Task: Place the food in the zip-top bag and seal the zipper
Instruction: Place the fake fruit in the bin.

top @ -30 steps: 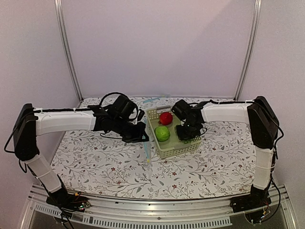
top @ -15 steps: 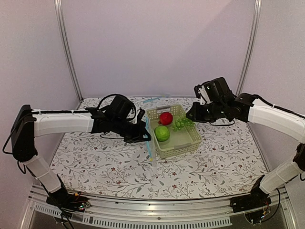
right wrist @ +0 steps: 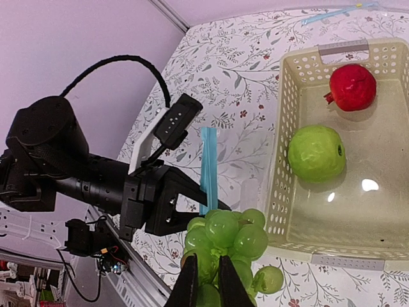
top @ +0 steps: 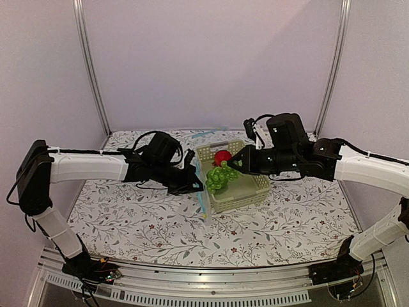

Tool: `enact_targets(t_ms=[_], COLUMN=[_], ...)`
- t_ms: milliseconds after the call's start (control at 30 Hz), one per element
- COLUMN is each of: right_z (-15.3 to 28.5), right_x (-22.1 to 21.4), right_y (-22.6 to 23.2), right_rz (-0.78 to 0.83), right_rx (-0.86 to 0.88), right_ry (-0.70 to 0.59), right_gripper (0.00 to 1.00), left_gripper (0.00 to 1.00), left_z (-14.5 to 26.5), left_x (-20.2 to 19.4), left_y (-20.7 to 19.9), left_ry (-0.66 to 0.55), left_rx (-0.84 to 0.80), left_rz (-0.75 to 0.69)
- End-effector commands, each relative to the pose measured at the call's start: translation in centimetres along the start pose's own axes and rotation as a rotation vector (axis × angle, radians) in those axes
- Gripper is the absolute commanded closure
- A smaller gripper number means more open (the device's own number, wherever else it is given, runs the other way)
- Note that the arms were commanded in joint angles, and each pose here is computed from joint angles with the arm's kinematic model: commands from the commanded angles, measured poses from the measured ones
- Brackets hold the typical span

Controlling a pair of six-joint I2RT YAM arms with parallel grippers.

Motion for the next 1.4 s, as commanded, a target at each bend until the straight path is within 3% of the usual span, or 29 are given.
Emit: enact_targets(t_ms=[0,200,367,467,733,833,867,933,1133,1367], right_z=[2.1,2.7,2.7,0.7,-5.8,-6.6,-6.6,-5.8,-3.9,-5.9], right_x=[2.5,3.0,3.8,3.3,0.4,-0.4,-0.3,0.2,0.1,-2.4], right_y=[2.9,2.3,-3.0,-5.5,-9.0,-9.5,-9.3,-8.3,-1.7,2.4], right_rz=[-0.004,0.008,0.060,0.076,0.076,0.071,0.071,0.076,0.143,0.159], right_rx=[0.097,0.040,-0.330,-0.413,-0.404,-0.404,-0.390,-0.339,-0.044,0.102], right_ry=[-0.107,-0.148,-0.172,-0.115,0.059,0.091,0.090,0.073,0.118,0.198], right_gripper=[1.00,1.00,1.00,1.00,0.96,0.50,0.41,0.34,0.32,0.46], left_gripper=[1.00,1.00,1.00,1.00,1.00,1.00,1.00,1.00,1.00,1.00], left_z=[-0.6,-0.8,-0.6,-0.3,0.4,0.5,0.5,0.5,0.5,0.3], left_x=[0.5,0.6,0.8,0.9,1.1,1.1,1.2,1.2,1.2,1.1], left_y=[0.9,1.4,1.0,0.9,0.3,0.2,0.1,-0.1,-0.4,-0.5], left_ry=[-0.005,-0.015,-0.028,-0.037,-0.063,-0.070,-0.072,-0.073,-0.073,-0.067], left_rx=[0.001,0.012,-0.002,-0.005,-0.020,-0.027,-0.030,-0.038,-0.048,-0.049], left_rz=[0.018,0.022,0.015,0.010,0.012,0.016,0.018,0.021,0.024,0.026])
Point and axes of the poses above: each gripper's point midway between its finger pads, its own z axis back along the fingers, its own y axis along the line the jaws close on, x = y × z, the point moved 4 cm from there along z, back along the fingers, and after that the axes turned 6 degrees about z, right-handed, at the moved point
